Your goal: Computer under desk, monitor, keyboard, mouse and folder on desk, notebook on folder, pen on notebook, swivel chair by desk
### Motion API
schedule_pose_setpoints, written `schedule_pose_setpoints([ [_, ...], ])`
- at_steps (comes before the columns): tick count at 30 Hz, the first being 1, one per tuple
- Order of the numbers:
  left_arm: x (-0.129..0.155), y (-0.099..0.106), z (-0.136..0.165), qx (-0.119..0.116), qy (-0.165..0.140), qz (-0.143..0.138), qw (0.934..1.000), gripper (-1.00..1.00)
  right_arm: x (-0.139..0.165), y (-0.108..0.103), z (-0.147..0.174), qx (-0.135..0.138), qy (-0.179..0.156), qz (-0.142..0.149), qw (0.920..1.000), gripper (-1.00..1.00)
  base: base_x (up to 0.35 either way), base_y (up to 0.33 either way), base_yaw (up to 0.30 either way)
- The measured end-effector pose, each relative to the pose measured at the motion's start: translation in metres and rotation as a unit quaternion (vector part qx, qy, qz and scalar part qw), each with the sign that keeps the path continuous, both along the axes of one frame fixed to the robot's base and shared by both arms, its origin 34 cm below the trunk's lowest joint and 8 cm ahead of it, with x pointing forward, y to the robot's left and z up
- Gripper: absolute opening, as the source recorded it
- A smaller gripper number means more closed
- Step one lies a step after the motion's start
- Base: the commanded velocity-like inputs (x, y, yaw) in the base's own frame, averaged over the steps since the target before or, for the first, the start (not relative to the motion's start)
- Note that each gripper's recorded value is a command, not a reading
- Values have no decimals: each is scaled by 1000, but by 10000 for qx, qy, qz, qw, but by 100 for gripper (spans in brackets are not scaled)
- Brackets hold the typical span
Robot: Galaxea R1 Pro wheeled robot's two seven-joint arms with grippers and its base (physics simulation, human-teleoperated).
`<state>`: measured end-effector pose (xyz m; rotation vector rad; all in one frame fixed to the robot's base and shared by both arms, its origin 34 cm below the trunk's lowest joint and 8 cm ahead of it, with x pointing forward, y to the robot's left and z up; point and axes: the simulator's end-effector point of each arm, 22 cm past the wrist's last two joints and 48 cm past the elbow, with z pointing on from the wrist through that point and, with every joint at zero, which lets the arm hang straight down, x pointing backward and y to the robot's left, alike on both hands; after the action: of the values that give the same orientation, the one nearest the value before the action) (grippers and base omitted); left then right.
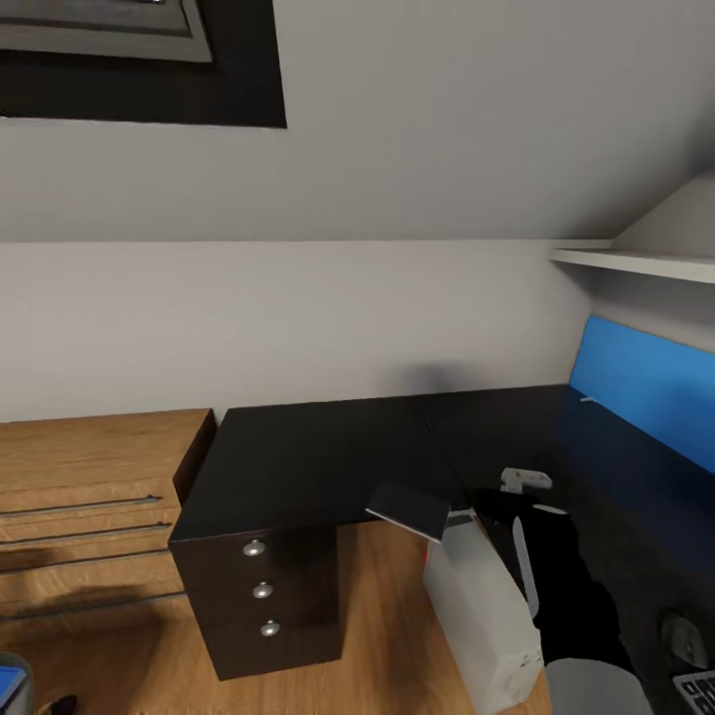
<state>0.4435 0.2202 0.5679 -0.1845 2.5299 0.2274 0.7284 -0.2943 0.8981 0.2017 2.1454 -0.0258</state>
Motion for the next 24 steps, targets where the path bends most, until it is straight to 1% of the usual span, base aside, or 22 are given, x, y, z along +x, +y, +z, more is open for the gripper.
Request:
schedule_pose_setpoints([
  [1, 0, 0, 0, 0, 1, 0, 10000, 100, 0, 4, 0, -7, -9, 20, 10000, 100, 0, 0, 276],
  [2, 0, 0, 0, 0, 1, 2, 10000, 100, 1, 13, 0, -31, -50, 79, 10000, 100, 0, 0, 276],
  [4, 0, 0, 0, 0, 1, 2, 10000, 100, 2, 22, 0, -76, -102, 150, 9998, 100, 0, 0, 277],
  [5, 0, 0, 0, 0, 1, 3, 10000, 100, 0, 33, -2, -144, -173, 257, 9994, 100, 0, 0, 275],
  [6, 0, 0, 0, 0, 0, 3, 10000, 100, 0, 35, -3, -169, -193, 287, 9993, 100, 0, 0, 274],
  [19, -1, 0, 0, 2, 7, 3, 10000, 100, -1, 45, -4, -197, -228, 378, 9988, 100, 0, 0, 270],
  [23, -1, 0, 0, 2, 9, 3, 10000, 100, -1, 58, -4, -255, -238, 541, 9979, 100, 0, 0, 267],
  [24, -1, 0, 0, 2, 7, 3, 10000, 100, -2, 66, -4, -294, -234, 639, 9973, 100, 0, 0, 267],
])
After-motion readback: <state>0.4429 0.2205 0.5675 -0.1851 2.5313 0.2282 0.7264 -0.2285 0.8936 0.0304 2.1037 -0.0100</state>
